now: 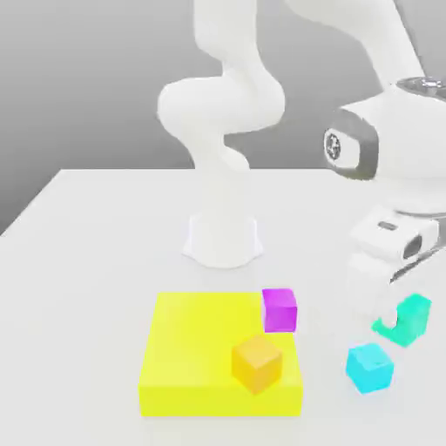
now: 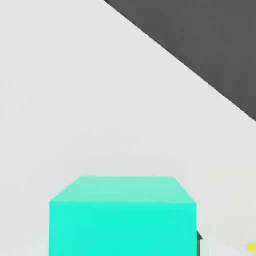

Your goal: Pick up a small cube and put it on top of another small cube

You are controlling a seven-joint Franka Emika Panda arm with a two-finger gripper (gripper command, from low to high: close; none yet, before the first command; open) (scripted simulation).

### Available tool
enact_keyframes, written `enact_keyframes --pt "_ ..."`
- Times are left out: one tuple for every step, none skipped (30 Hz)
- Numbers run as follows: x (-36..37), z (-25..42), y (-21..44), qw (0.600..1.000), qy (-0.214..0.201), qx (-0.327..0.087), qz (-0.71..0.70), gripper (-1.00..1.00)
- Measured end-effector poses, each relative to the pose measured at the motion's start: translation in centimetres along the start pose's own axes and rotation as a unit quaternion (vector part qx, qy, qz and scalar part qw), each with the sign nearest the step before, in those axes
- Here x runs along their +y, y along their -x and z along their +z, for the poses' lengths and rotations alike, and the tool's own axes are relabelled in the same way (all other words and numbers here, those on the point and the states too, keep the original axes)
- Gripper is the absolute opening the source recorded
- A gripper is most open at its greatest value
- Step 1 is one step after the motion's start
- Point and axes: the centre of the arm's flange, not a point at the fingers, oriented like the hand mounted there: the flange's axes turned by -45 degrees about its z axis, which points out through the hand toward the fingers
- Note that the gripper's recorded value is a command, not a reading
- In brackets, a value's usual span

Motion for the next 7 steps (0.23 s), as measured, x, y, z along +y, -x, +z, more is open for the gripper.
enact_keyframes --pt "0.1 1.1 0.2 1.0 0.001 -0.003 0.002 -1.0" --pt "0.1 2.3 0.3 1.0 0.001 -0.005 0.002 -1.0" --pt "0.0 3.5 0.4 1.0 0.001 -0.005 0.002 -1.0" --pt "0.0 4.7 0.5 1.0 0.002 -0.006 0.002 -1.0" --pt "0.0 5.5 0.6 1.0 0.001 -0.006 0.002 1.0" --pt "0.0 5.5 0.6 1.0 0.001 -0.006 0.002 1.0" --pt "0.0 5.5 0.6 1.0 0.001 -0.006 0.002 1.0"
